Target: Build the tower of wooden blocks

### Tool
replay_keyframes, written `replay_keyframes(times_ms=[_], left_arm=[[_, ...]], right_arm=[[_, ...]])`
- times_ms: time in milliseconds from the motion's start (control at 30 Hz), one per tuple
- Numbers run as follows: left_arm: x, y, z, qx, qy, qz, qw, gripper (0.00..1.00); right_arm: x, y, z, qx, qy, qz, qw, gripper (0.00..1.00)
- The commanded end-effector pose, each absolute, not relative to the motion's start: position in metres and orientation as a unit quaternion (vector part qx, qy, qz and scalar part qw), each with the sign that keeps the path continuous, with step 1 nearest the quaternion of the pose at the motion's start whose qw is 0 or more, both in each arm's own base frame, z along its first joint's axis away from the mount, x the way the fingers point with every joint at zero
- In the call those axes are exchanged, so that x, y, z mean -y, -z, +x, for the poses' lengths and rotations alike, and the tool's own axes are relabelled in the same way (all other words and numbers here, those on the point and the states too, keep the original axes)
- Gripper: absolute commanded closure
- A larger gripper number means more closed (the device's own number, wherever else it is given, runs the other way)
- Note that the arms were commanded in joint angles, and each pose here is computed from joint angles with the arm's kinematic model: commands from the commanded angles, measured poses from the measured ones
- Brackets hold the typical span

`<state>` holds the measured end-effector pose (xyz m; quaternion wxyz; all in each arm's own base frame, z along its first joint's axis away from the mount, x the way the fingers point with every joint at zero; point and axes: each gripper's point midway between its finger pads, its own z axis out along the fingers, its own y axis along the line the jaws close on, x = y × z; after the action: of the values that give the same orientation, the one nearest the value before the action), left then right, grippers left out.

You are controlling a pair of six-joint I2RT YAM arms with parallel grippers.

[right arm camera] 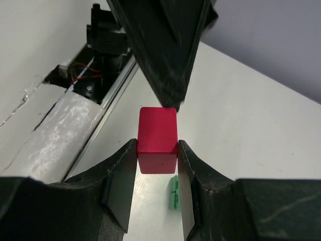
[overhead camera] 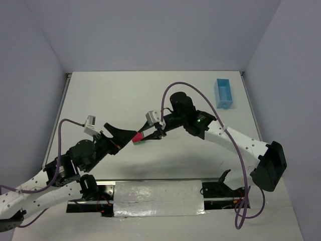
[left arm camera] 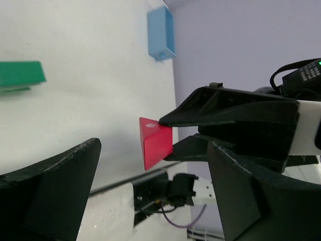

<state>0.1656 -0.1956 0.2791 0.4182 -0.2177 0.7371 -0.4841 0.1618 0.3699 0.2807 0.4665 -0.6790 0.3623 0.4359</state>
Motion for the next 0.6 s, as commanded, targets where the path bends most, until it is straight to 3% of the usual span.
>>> replay_keyframes(times_ms=[0, 200, 300, 567], left_arm=[[0.157, -0.291, 0.176, -0.743, 0.408, -0.246, 0.47, 0.01], [0.069, -0.275, 0.179, -0.765, 0.209, -0.267, 0.548, 0.01], [0.049, -0.28, 0.176, -0.779, 0.143, -0.216, 0.57, 0.0], [0.036, -0.298, 0.175, -0.778, 0.096, -0.117, 0.61, 0.0]], right_arm=[[-0.368, -0.277, 0.184, -0.375, -0.425, -0.685, 0.458, 0.99], [-0.369, -0.241, 0.228, -0.425, -0.41, -0.701, 0.4, 0.98], [-0.379, -0.232, 0.254, -0.451, -0.383, -0.709, 0.384, 0.98], [-0.387, -0.195, 0.285, -0.484, -0.341, -0.727, 0.348, 1.0]])
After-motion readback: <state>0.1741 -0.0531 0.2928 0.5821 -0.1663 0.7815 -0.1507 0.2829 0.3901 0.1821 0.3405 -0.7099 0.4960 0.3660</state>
